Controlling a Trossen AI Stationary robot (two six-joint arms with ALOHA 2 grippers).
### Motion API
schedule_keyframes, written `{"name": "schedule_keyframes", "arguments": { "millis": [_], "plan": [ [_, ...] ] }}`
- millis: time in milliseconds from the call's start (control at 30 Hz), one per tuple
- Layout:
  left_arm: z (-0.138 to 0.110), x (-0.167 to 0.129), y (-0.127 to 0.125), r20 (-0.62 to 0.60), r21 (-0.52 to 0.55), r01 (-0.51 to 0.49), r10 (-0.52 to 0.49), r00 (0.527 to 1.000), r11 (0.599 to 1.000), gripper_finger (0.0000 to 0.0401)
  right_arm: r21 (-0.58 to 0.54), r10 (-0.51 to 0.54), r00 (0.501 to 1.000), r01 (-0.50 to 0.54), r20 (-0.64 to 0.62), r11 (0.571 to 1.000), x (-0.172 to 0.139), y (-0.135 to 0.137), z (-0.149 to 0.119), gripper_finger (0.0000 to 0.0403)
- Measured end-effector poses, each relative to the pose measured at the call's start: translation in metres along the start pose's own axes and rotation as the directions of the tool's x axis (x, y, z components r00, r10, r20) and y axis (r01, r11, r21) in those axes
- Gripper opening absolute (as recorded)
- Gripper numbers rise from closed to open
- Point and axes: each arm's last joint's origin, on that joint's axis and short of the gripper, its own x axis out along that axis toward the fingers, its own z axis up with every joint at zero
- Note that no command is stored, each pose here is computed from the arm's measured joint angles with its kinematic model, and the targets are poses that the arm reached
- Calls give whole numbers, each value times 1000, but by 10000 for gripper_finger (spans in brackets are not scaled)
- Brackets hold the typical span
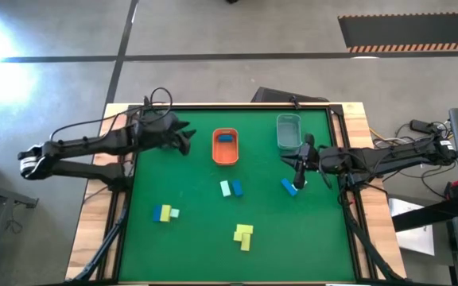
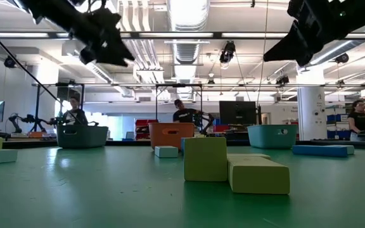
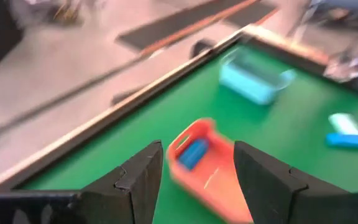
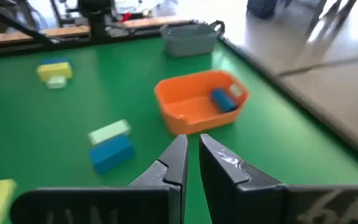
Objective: Sort & place blocks by color
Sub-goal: Put the yellow wooden block into the green bin
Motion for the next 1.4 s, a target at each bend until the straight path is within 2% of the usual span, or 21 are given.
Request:
{"name": "schedule_keyframes", "arguments": {
  "millis": [200,367,500,600,733,800,867,1033,1200,1400],
  "plan": [
    [2,2,-24,125,76,116,-125,984,990,182,91,52,998,-49,-38,995,5,9,-5,28],
    [-3,7,-32,162,91,154,-167,972,984,182,170,73,993,-57,-89,984,10,17,-12,28],
    [-3,9,-32,159,92,152,-165,973,984,182,280,76,968,-7,-239,960,10,17,-14,28],
    [-2,9,-32,167,90,154,-167,972,984,182,357,41,904,126,-425,925,6,15,-18,28],
    [-1,8,-33,188,83,158,-172,967,984,182,360,-23,768,326,-640,874,-2,10,-28,28],
    [0,8,-33,194,82,159,-172,966,984,182,329,-40,713,371,-700,868,-4,9,-33,28],
    [0,8,-33,193,82,159,-172,966,984,182,317,-37,688,381,-725,869,-3,9,-35,28],
    [0,8,-33,195,82,159,-172,966,984,182,331,-26,697,372,-716,867,4,12,-35,29],
    [0,8,-33,198,112,153,-173,965,982,182,390,5,751,338,-661,857,13,17,-31,33],
    [7,6,-34,258,114,158,-183,949,981,182,461,51,811,278,-582,843,28,25,-26,92]
  ]
}}
